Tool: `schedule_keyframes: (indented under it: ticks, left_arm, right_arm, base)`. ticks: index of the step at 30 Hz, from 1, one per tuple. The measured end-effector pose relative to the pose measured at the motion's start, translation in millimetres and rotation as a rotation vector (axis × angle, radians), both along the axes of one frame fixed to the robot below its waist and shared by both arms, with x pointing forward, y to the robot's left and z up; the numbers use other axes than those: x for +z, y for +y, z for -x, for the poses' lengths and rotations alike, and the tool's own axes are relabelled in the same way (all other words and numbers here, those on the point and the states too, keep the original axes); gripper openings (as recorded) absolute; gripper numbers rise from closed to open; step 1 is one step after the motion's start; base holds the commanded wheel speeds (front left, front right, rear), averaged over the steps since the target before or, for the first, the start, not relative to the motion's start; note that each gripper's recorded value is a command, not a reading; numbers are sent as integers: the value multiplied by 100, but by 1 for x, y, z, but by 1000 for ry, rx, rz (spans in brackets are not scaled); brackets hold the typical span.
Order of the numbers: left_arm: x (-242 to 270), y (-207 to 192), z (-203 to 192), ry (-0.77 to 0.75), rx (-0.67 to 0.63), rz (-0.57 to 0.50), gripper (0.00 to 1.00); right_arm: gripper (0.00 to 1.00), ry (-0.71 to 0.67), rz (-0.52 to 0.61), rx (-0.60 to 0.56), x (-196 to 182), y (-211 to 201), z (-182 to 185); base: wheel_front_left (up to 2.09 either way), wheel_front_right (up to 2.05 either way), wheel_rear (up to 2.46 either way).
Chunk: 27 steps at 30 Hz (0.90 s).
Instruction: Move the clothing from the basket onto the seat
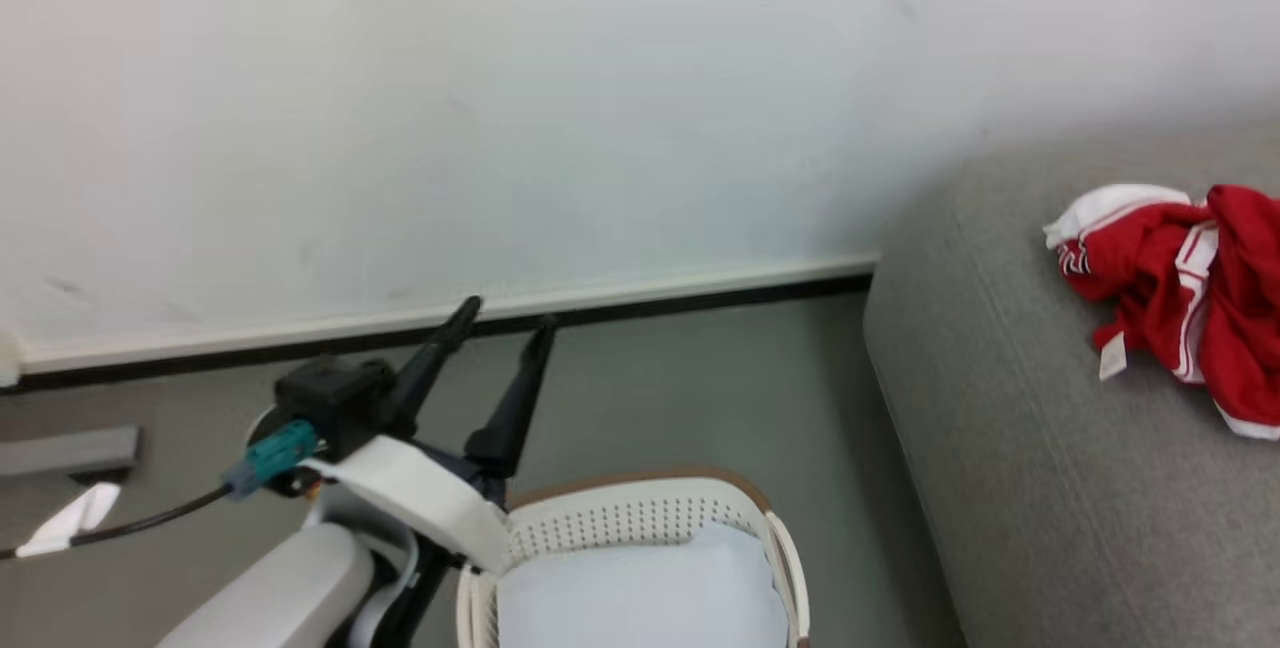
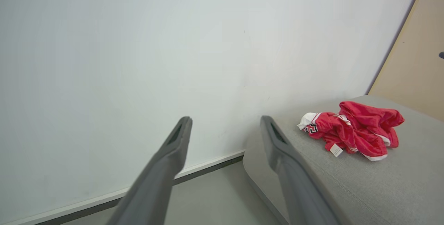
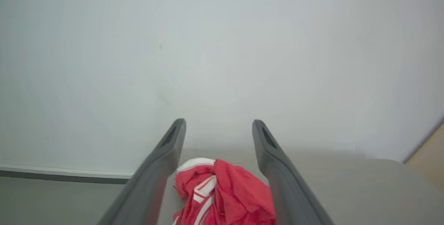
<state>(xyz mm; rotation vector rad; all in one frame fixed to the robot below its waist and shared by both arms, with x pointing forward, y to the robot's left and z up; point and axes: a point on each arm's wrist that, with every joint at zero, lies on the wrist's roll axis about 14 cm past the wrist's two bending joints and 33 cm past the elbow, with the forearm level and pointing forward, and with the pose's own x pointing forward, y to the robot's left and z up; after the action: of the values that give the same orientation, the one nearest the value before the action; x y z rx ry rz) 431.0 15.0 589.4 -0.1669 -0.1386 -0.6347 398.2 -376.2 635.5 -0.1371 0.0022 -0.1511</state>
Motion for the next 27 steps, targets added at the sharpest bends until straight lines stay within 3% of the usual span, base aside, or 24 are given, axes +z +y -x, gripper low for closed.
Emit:
schedule_keyframes:
  ticks: [7,14,18,27]
  left_arm:
    - [20,85,6,-43,270,43,100]
    - [15,143,24,-35,457,99,100]
    - [-1,168,37,-5,561,114,100]
    - [-45,189,66,68,662,115,100]
  right_arm:
    - [100,-206,-134,231,17,97,-13]
    - [100,-228,-245,356,-14,164,-13]
    - [100,-218,-295,393,-39,190,-3]
    - [100,-144,-388,381,-96,216,22]
  base:
    - [0,0,0]
    - [0,0,0]
    - [0,0,0]
    - [0,0,0]
